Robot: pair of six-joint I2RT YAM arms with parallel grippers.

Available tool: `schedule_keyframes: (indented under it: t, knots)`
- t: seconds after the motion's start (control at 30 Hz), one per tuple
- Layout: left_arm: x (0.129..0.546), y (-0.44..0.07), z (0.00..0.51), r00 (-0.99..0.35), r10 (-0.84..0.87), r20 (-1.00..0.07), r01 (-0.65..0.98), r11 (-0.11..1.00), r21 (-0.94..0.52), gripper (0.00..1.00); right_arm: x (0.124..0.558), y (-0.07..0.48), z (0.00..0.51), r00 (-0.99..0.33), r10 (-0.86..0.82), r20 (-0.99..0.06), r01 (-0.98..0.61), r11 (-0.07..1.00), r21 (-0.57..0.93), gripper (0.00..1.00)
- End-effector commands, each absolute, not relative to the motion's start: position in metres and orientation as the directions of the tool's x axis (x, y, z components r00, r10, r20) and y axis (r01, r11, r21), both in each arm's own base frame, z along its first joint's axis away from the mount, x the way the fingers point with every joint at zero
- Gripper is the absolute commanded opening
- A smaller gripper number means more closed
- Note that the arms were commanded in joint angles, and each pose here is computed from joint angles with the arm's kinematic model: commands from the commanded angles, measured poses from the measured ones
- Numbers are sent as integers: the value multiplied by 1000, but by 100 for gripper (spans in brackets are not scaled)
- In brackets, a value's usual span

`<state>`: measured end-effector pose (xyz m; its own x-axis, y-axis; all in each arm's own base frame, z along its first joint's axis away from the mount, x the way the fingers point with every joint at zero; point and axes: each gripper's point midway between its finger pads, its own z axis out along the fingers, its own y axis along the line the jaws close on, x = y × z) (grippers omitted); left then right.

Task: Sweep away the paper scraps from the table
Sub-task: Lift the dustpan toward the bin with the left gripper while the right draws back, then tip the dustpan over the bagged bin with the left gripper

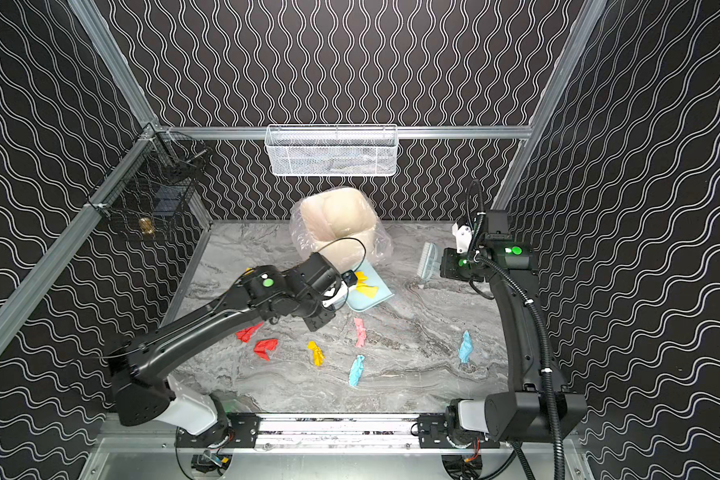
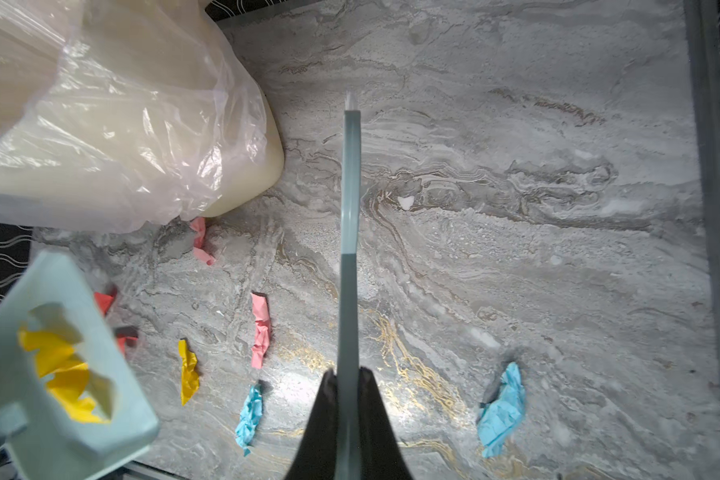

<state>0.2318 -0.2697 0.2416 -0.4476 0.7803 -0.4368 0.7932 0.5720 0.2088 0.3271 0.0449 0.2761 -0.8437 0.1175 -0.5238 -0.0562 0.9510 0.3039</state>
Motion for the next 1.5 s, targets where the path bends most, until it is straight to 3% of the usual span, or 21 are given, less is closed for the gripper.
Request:
schedule_keyframes:
  t: [0.0,0.53,0.97,1.47]
  knots:
    - [224,-242,255,-508,765,-396,751,618,232,0,335,55,277,-836,136,-532,-81,928,365,0]
    - [251,-172,336,-640,611,-466,549,788,278,0,305,64,270,-848,210,-487,-35,894,446,0]
    - [302,-142,332,-732,550,-403,428,831,356,0,273,73,291,-833,235,-501,-56,865,498,0]
    - [362,-139,331,-754,545,-368,321,793,517,0,260,73,259,-870,231,-436,-17,869,495,0]
